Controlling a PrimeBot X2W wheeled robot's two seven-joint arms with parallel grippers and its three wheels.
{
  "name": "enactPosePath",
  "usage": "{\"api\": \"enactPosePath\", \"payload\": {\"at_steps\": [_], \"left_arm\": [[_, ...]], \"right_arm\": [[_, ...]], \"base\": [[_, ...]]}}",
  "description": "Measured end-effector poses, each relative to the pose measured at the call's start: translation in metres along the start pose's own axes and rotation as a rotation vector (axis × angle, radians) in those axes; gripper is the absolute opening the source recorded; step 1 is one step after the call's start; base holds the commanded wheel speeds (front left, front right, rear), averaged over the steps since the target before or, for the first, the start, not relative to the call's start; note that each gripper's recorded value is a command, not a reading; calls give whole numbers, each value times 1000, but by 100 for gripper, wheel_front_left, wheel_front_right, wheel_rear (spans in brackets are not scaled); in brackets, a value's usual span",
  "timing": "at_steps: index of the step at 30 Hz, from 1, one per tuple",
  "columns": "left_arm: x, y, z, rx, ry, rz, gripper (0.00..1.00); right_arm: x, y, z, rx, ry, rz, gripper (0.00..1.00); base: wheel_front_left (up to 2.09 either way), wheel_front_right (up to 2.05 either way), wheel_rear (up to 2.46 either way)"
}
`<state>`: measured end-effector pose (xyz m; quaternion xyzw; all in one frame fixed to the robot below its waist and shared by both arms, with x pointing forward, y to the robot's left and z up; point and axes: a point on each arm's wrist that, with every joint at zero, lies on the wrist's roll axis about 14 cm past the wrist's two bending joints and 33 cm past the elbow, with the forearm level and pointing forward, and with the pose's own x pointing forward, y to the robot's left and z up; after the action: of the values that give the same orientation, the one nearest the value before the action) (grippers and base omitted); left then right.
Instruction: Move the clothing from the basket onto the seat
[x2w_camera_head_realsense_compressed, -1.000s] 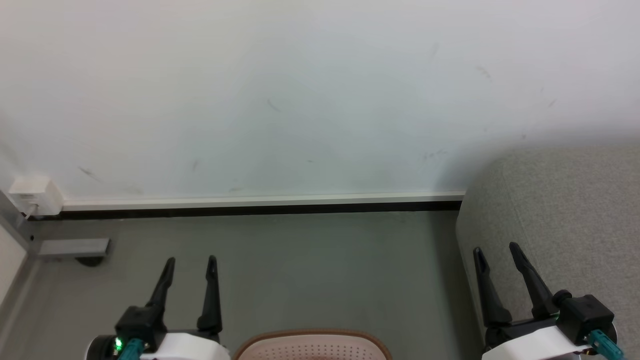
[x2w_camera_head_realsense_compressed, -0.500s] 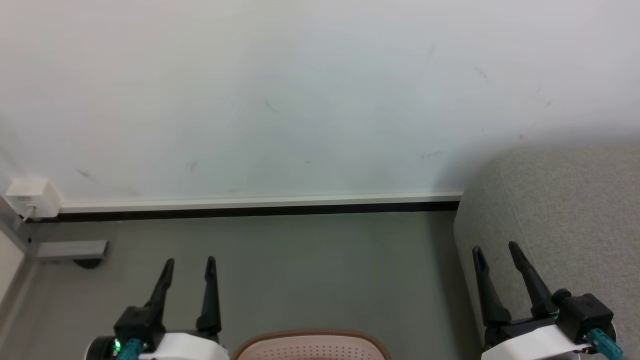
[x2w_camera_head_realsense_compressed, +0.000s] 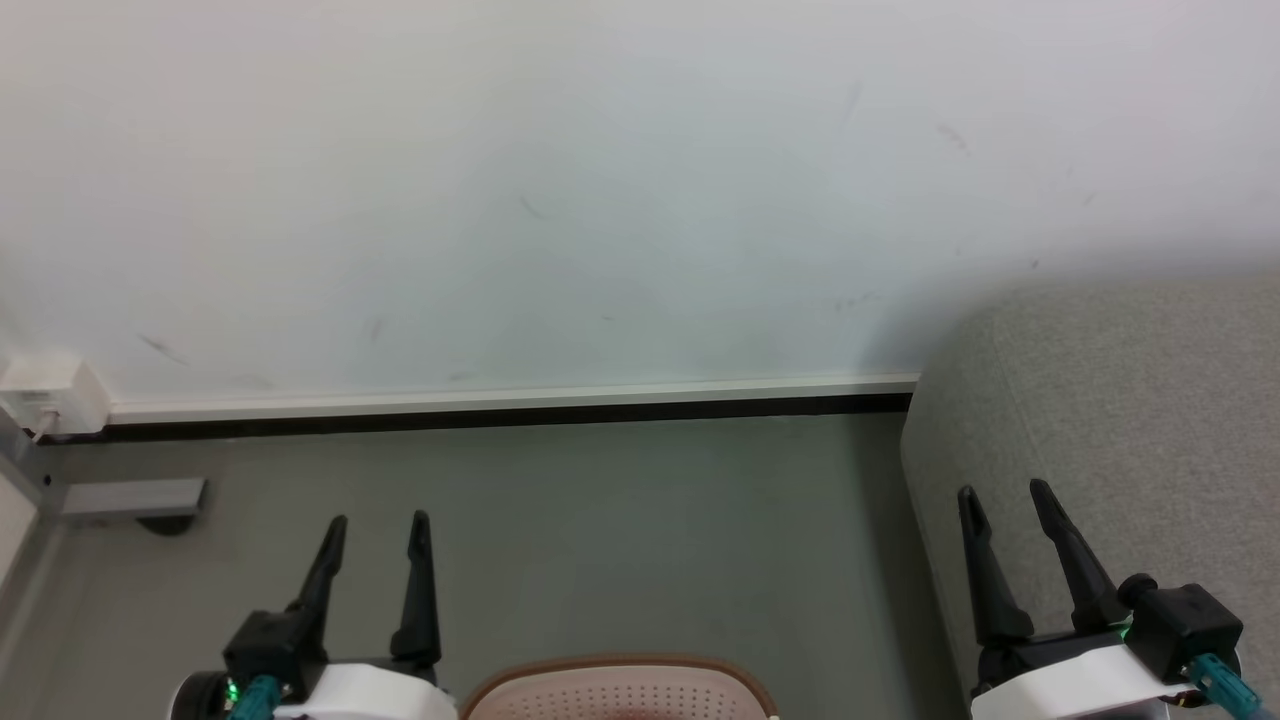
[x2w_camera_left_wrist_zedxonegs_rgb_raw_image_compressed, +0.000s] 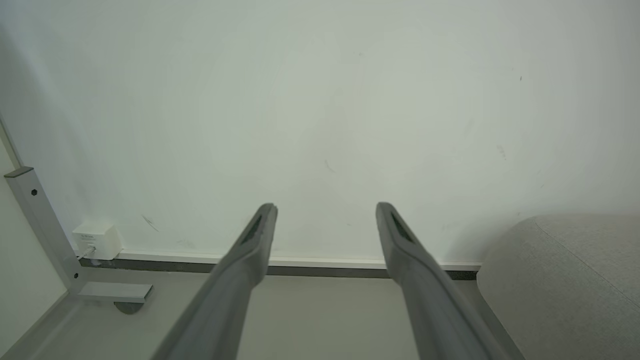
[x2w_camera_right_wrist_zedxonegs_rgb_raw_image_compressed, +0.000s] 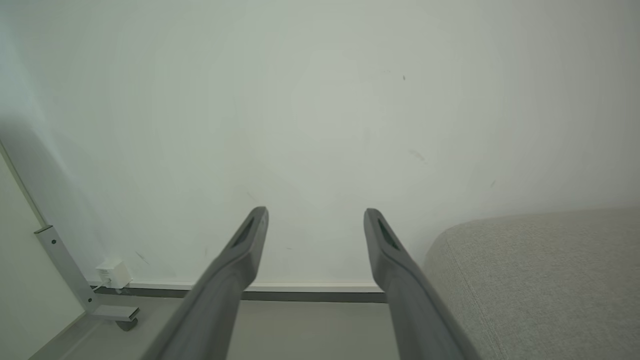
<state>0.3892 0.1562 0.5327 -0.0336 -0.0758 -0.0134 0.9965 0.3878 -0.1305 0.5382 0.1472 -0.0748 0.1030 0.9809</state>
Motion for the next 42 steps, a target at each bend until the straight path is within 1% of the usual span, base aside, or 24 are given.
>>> {"api": "enactPosePath", "payload": {"at_steps": [8,14,25,34,42], "left_arm": [[3,-2,-7,-19,19,-2,100],[8,-10,-18,-37,49,-27,100],[34,-25,-42,-73,98,-71,100],[55,-46,-94,-117,217,-131,100],[60,-62,-159,-140,379,-186,100]], "right_arm": [[2,-6,-5,4,16,-14,100],[6,-16,-5,4,17,-35,100],[30,-30,-11,8,21,-53,100],[61,-48,-26,0,37,-61,100],[86,-64,-44,-4,51,-75,100]], "base": [[0,0,0],[0,0,0],[0,0,0],[0,0,0],[0,0,0]]}}
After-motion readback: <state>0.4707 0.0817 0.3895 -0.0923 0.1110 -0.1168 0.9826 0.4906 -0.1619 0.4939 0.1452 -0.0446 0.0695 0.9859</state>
